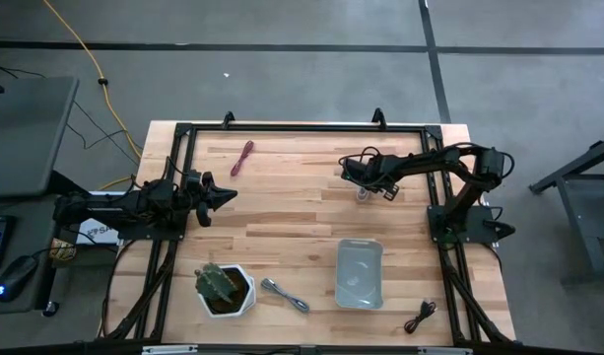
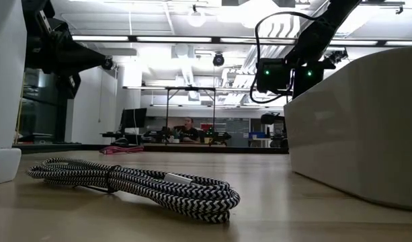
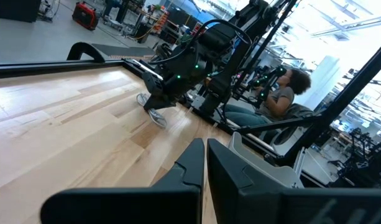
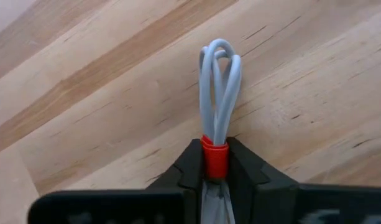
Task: Pick and place USB-C Cables
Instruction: Put the white charger cable into the gray bin
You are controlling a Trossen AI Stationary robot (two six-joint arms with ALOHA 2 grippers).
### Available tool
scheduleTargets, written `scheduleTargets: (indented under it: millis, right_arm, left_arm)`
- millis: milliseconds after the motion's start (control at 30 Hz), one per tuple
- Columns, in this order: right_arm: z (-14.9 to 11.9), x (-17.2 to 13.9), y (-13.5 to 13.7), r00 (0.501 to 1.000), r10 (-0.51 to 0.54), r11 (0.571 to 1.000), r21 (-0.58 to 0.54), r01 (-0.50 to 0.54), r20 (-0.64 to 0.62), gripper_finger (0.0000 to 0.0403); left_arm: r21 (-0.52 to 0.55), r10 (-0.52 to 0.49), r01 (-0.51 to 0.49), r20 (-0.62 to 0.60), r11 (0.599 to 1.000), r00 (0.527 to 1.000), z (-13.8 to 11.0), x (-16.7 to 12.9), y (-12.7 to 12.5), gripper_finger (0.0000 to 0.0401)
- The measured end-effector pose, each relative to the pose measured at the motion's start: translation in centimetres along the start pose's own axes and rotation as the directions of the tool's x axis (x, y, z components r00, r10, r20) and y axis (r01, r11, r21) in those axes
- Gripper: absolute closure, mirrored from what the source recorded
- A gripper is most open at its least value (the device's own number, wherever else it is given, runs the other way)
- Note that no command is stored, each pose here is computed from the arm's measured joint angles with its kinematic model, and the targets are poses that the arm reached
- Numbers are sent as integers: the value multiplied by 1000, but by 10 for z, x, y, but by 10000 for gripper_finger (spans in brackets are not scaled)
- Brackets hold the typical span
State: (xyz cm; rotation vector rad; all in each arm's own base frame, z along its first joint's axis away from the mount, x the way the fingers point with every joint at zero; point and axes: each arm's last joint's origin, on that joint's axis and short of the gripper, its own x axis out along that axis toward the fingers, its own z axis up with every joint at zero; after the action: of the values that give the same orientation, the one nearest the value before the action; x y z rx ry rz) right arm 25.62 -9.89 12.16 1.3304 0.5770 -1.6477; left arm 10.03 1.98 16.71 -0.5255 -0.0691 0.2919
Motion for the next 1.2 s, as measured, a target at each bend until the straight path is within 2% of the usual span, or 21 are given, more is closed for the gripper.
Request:
scheduleTargets:
  millis: [200,467,633,767,867,967,1033,1067,1200]
  right_arm:
    - [0,0,0,1000,0,1000,-6,0,1,369]
    - [5,-11,0,998,55,994,-99,-52,23,374]
    - [23,-43,6,973,219,958,-201,-202,67,374]
    - [41,-75,9,915,393,886,-304,-350,91,375]
    - [51,-99,9,851,515,813,-372,-448,101,375]
    - [60,-125,9,750,653,702,-459,-545,108,375]
    - [64,-140,9,668,742,586,-541,-604,58,375]
    - [65,-148,10,620,784,515,-575,-636,17,375]
    - [60,-175,10,410,894,193,-671,-716,-181,375]
  left_arm:
    - [1,0,0,0,1000,1000,0,0,0,400]
    - [0,0,0,0,1000,1000,0,0,0,400]
    - [0,0,0,0,1000,1000,0,0,0,400]
    - [0,0,0,0,1000,1000,0,0,0,400]
    - [0,0,0,0,1000,1000,0,0,0,400]
    - [0,0,0,0,1000,1000,0,0,0,400]
    - [0,0,0,0,1000,1000,0,0,0,400]
    - [1,0,0,0,1000,1000,0,0,0,400]
    - [1,0,0,0,1000,1000,0,0,0,400]
